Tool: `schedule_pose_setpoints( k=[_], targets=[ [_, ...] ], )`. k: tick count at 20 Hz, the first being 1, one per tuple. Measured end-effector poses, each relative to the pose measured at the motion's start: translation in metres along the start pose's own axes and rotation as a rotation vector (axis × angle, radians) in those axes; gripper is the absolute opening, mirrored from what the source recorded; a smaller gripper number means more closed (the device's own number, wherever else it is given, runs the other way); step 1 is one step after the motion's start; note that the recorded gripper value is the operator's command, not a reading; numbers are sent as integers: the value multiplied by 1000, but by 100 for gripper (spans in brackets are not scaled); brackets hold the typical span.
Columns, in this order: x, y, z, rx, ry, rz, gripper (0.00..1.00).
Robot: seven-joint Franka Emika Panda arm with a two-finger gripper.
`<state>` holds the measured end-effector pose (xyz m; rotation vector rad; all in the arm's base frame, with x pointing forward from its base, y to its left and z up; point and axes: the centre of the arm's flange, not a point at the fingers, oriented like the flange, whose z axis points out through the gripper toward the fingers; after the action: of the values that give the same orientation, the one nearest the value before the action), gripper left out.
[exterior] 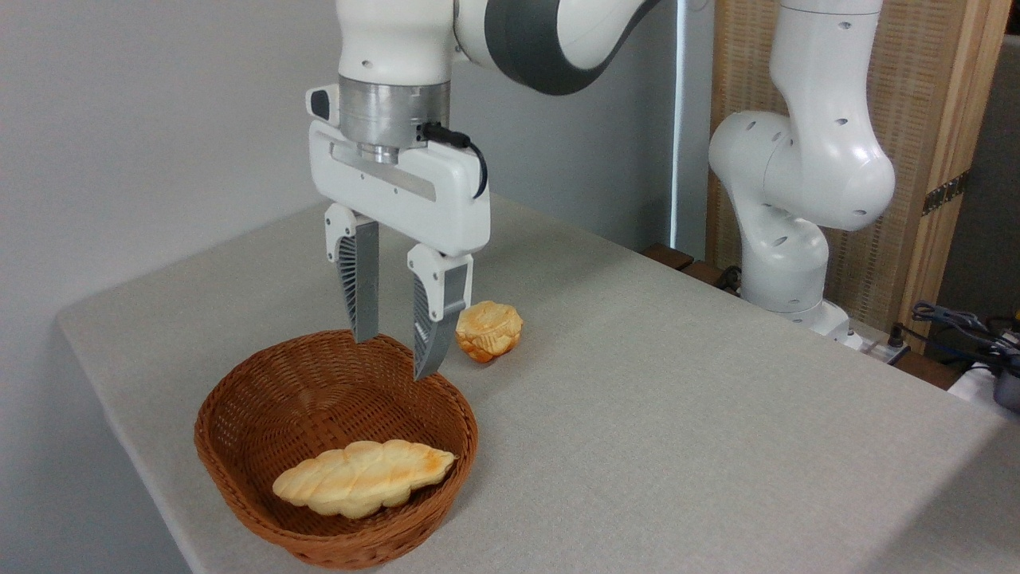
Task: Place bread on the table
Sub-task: 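Move the open gripper over the basket and lower onto the long bread roll, then close the gripper on the long bread roll and lift it from the basket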
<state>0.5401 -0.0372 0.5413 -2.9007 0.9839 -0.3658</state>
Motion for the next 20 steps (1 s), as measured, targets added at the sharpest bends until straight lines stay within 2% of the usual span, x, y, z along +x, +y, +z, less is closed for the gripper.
schedule_pose_setpoints(
  k=[3, 8, 11, 14, 16, 20],
  targets=[
    [5, -3, 14, 6, 5, 18, 100],
    [7, -5, 37, -8, -23, 166, 100],
    [14, -9, 56, 17, -19, 266, 100],
    [22, -13, 80, 43, -4, 311, 100],
    [25, -12, 97, 57, -20, 355, 100],
    [35, 3, 126, 47, -48, 433, 100]
  ],
)
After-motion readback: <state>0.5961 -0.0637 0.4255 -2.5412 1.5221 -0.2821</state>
